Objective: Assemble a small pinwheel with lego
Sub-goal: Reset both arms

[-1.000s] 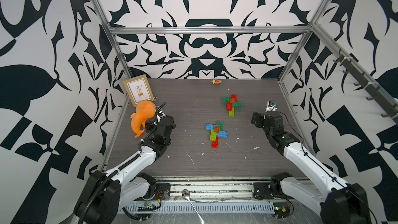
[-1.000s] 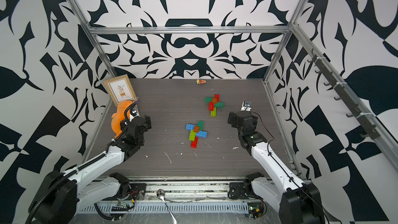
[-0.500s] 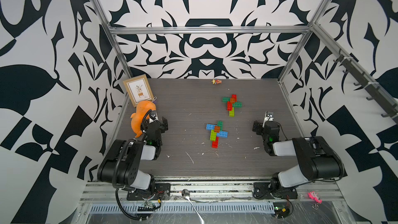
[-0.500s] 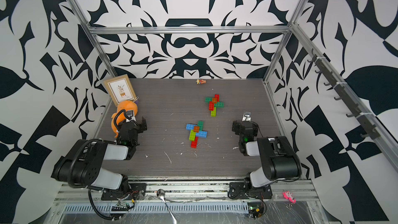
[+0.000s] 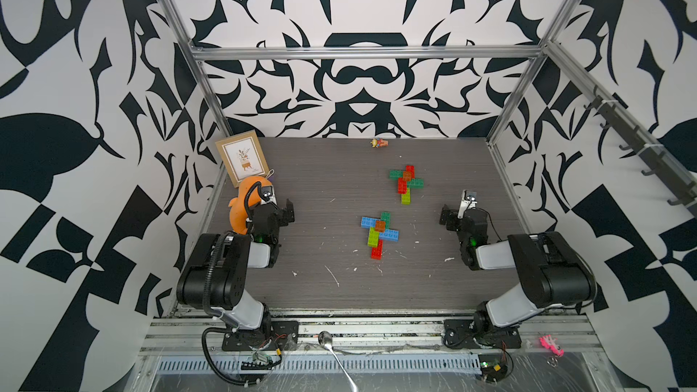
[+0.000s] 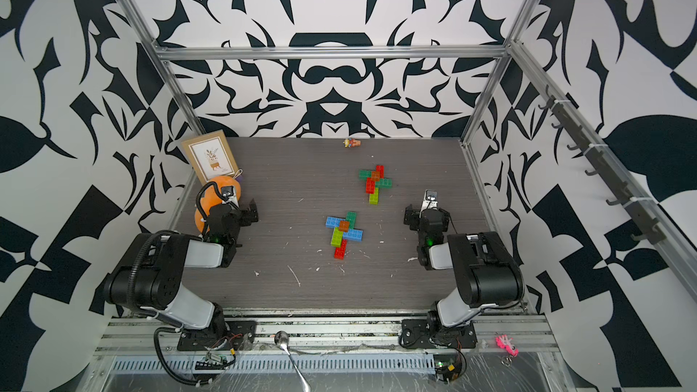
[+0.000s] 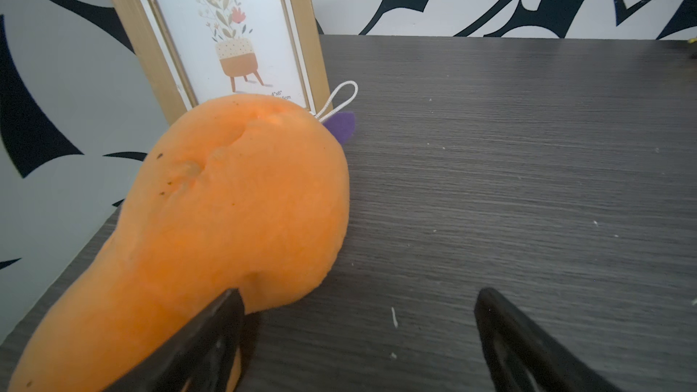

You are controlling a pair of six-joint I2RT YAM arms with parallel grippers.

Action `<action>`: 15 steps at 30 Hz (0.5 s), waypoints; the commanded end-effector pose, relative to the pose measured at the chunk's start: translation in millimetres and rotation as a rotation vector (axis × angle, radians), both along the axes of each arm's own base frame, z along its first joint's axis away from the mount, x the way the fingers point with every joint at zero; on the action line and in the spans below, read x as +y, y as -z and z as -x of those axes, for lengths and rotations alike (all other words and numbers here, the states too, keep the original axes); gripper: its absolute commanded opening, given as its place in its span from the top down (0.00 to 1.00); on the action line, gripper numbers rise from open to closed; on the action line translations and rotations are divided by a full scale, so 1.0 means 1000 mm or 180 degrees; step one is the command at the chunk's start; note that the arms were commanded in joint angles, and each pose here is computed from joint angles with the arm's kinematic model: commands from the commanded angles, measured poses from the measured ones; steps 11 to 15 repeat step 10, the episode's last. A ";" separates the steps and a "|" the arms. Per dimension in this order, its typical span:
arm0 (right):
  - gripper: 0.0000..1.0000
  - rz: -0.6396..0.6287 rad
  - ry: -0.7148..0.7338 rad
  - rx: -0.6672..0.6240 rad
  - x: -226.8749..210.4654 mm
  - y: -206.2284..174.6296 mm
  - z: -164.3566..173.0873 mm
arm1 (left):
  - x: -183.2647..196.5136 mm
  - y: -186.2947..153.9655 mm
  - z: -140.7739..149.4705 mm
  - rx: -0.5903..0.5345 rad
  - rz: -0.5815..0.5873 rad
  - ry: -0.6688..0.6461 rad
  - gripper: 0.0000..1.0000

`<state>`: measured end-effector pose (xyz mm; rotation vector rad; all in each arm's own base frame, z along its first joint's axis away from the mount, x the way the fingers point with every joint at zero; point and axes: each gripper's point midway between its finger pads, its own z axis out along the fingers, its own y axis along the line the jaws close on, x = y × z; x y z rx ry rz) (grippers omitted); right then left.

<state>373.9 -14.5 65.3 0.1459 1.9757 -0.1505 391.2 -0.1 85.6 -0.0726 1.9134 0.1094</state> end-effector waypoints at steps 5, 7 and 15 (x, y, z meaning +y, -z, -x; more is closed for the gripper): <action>0.01 0.0111 -0.0446 -0.0066 0.027 -0.013 -0.013 | -0.012 -0.002 -0.002 -0.0016 0.0007 0.0198 0.00; 0.01 0.0111 -0.0443 -0.0073 0.026 -0.014 -0.013 | -0.013 -0.001 -0.004 -0.0001 0.0043 0.0247 0.00; 0.01 0.0111 -0.0445 -0.0067 0.026 -0.013 -0.013 | -0.013 -0.004 -0.001 -0.0040 0.0068 0.0261 0.00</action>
